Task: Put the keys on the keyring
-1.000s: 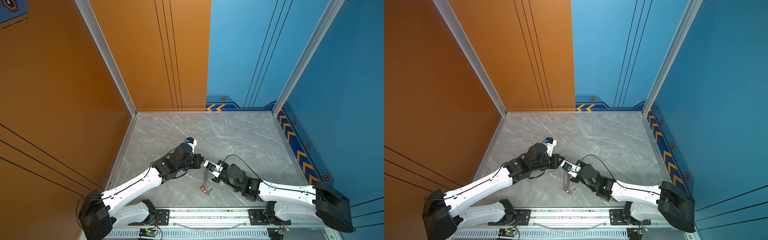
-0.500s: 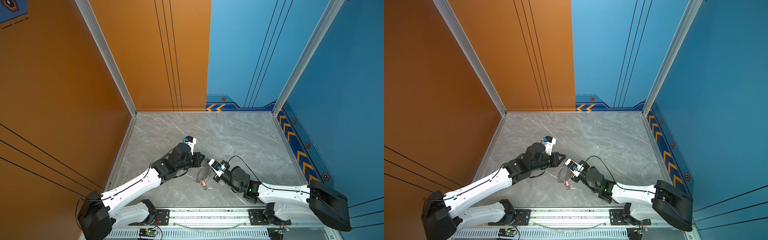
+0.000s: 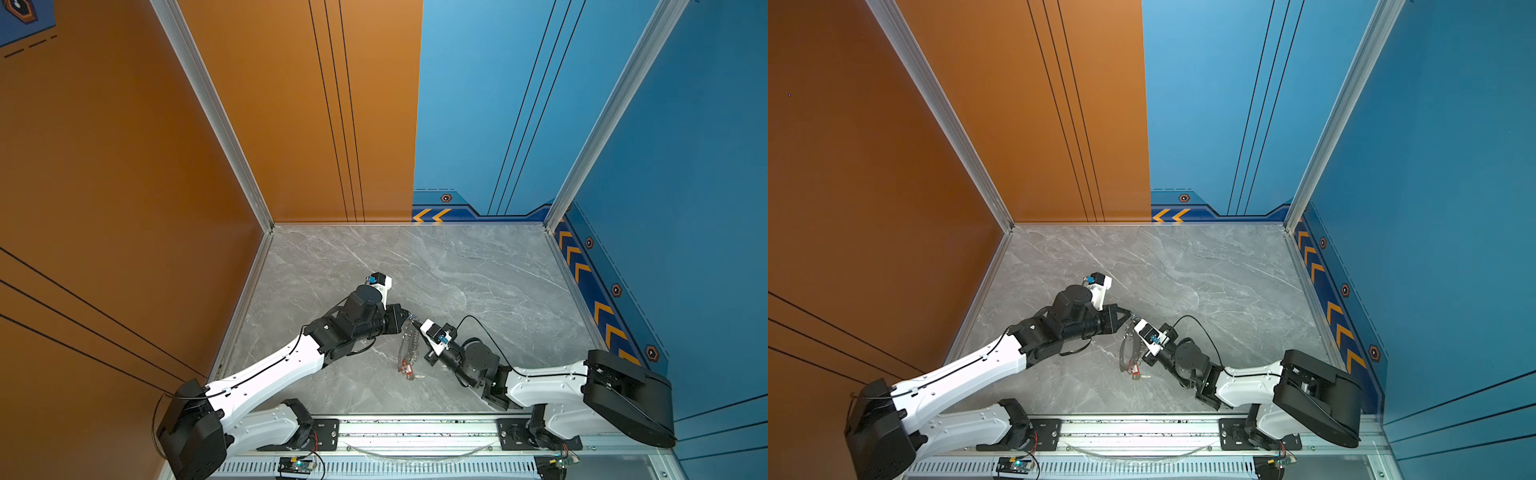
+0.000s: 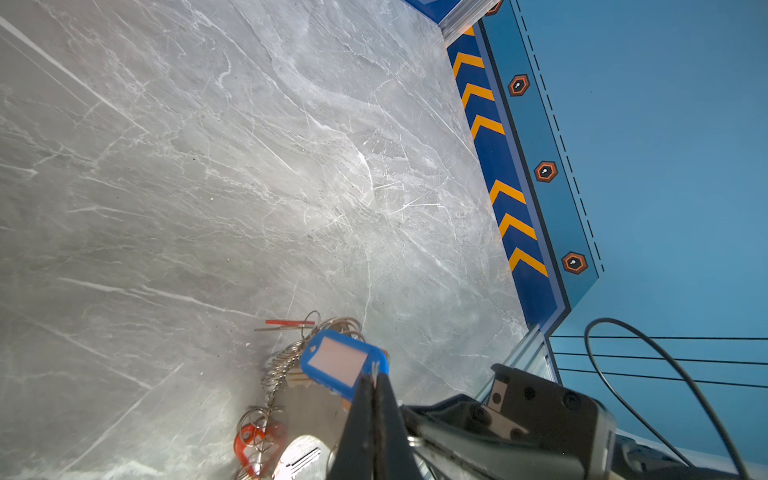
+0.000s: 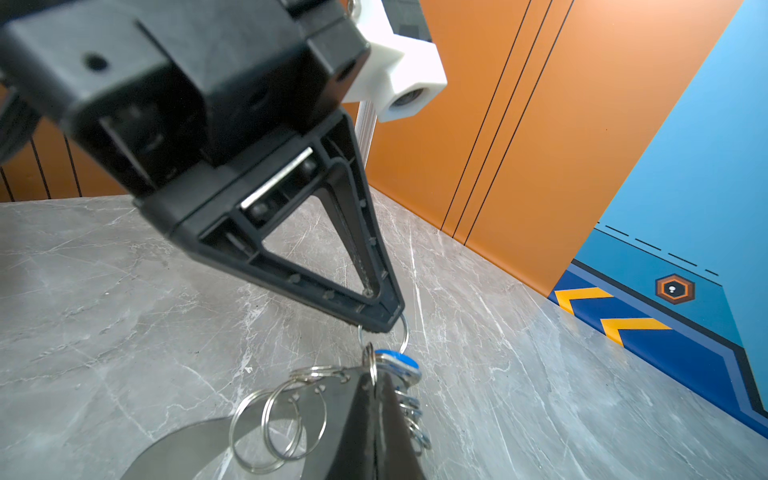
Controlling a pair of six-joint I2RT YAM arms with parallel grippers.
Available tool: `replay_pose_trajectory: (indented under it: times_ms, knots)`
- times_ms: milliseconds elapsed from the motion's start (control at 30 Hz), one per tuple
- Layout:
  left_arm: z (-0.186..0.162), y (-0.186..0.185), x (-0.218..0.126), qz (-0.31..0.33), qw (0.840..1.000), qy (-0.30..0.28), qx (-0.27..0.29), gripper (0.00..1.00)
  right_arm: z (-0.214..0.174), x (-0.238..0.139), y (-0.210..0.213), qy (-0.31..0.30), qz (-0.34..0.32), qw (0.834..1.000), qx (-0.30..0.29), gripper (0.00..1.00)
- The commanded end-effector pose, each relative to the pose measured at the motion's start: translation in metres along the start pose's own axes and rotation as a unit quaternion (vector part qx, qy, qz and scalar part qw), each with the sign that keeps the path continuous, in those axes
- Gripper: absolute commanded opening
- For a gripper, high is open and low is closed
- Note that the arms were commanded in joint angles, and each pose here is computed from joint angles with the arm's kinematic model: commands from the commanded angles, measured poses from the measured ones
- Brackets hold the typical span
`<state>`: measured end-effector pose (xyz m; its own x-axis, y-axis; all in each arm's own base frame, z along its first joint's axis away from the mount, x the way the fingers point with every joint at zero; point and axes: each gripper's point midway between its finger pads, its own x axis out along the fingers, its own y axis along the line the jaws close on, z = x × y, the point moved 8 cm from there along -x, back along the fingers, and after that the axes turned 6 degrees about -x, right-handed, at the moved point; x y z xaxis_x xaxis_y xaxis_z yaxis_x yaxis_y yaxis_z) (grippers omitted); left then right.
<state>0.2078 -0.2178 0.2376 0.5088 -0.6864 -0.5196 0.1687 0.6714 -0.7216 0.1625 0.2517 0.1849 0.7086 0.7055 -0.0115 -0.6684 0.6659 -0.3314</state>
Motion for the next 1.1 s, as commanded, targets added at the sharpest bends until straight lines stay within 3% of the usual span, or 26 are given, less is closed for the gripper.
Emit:
replay_pose_trajectory:
  times_ms: [0,700,1067]
  knots:
    - [-0.005,0.008,0.004,0.005,1.000,0.011,-0.003,0.00,0.011,-0.005,-0.002,-0.033,-0.003,0.999,0.024,0.00]
    - [-0.005,-0.023,-0.004,-0.036,0.997,-0.001,0.067,0.00,0.023,-0.013,-0.016,0.004,0.054,0.998,0.031,0.15]
    - [-0.005,-0.028,-0.005,-0.038,0.996,-0.006,0.079,0.00,0.027,-0.027,-0.028,0.078,0.090,0.993,-0.002,0.20]
